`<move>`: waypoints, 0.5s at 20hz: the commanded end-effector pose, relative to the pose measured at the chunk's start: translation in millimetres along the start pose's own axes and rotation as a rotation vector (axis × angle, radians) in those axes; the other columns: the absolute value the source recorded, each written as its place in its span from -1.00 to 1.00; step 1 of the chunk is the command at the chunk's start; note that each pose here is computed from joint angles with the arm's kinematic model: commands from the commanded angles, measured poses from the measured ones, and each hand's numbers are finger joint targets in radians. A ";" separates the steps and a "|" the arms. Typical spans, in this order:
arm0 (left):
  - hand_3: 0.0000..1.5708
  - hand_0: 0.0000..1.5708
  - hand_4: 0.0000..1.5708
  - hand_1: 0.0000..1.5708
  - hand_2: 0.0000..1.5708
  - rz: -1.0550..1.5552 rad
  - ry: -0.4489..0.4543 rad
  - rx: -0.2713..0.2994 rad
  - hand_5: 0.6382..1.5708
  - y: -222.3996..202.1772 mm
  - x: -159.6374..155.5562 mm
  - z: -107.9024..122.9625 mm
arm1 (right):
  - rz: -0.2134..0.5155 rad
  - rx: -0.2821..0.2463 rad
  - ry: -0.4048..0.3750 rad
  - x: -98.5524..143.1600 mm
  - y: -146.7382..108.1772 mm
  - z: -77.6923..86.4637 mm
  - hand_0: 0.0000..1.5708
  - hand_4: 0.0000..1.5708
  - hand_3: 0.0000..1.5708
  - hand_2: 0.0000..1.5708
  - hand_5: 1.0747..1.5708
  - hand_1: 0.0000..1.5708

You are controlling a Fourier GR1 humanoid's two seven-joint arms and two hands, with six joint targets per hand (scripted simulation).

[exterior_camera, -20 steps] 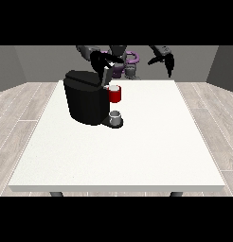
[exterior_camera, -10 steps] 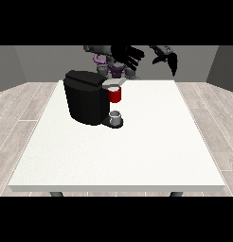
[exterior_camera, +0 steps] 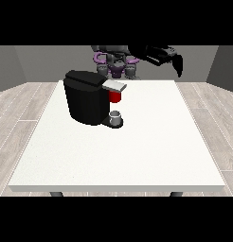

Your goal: Insert the coffee pod into the coffee machine and close the lid

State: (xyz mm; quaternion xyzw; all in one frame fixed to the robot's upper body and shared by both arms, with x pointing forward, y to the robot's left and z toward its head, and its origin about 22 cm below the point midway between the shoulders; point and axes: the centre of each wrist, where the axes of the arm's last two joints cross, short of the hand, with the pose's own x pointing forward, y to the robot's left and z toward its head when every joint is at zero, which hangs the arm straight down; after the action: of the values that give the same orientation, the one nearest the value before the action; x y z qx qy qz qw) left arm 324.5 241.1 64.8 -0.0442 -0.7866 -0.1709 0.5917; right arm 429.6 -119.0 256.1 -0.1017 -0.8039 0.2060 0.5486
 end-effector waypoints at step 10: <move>-1.00 -1.00 -0.73 -1.00 -1.00 0.008 -0.103 -0.030 1.00 19.6 14.4 -14.7 | -0.021 -0.038 -0.105 61.8 -9.6 -28.1 -1.00 -1.00 -1.00 -1.00 1.00 -1.00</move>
State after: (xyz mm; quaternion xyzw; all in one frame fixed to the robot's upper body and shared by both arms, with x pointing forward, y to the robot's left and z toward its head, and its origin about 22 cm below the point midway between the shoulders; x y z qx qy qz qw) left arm 333.4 245.8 83.7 -0.0584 -0.8076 -0.1758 0.5599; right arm 436.0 -106.4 296.7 -0.1053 -0.8248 0.2013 0.5178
